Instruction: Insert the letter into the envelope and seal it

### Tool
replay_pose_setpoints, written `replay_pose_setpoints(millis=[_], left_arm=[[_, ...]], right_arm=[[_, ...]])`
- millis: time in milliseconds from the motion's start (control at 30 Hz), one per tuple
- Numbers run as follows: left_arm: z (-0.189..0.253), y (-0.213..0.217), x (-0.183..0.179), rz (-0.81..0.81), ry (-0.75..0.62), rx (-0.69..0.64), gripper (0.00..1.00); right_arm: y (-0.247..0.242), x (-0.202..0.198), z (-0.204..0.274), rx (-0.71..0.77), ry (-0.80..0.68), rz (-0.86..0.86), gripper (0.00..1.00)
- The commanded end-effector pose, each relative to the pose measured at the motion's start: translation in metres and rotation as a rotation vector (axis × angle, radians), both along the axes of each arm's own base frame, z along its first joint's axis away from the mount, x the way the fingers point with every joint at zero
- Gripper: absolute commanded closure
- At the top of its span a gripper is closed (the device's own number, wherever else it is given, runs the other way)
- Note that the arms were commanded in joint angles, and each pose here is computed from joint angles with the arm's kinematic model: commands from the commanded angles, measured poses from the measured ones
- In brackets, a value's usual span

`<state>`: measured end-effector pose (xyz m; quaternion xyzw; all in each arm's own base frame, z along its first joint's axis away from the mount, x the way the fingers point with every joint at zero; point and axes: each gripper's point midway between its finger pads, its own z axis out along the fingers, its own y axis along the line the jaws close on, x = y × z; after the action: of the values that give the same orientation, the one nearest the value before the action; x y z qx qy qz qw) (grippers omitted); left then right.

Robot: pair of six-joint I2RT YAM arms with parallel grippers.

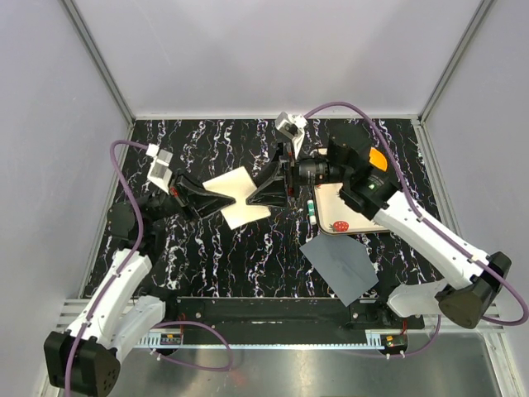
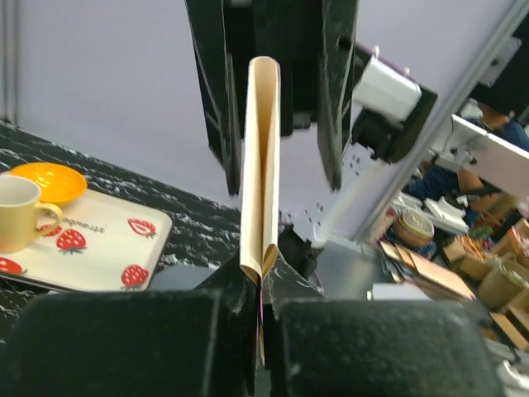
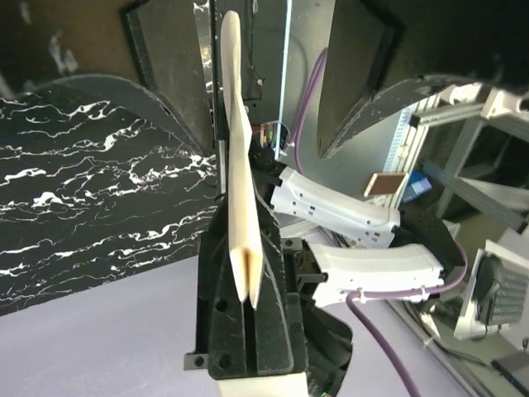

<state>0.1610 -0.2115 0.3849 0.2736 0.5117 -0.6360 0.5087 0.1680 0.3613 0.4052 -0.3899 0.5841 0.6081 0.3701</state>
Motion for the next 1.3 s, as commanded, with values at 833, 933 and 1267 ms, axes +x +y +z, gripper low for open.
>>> replay_pose_setpoints(millis=[833, 933, 1267], left_arm=[[-0.050, -0.008, -0.041, -0.180, -0.169, 0.367, 1.00], [-0.053, -0.008, -0.042, -0.189, -0.163, 0.377, 1.00], [-0.053, -0.005, -0.032, -0.111, -0.128, 0.414, 0.45]], right_arm=[[-0.007, -0.024, -0.044, -0.356, -0.351, 0.039, 0.44], [-0.008, -0.028, -0.043, -0.352, -0.347, 0.056, 0.83], [-0.013, -0.012, -0.039, -0.357, -0.350, -0.042, 1.00]])
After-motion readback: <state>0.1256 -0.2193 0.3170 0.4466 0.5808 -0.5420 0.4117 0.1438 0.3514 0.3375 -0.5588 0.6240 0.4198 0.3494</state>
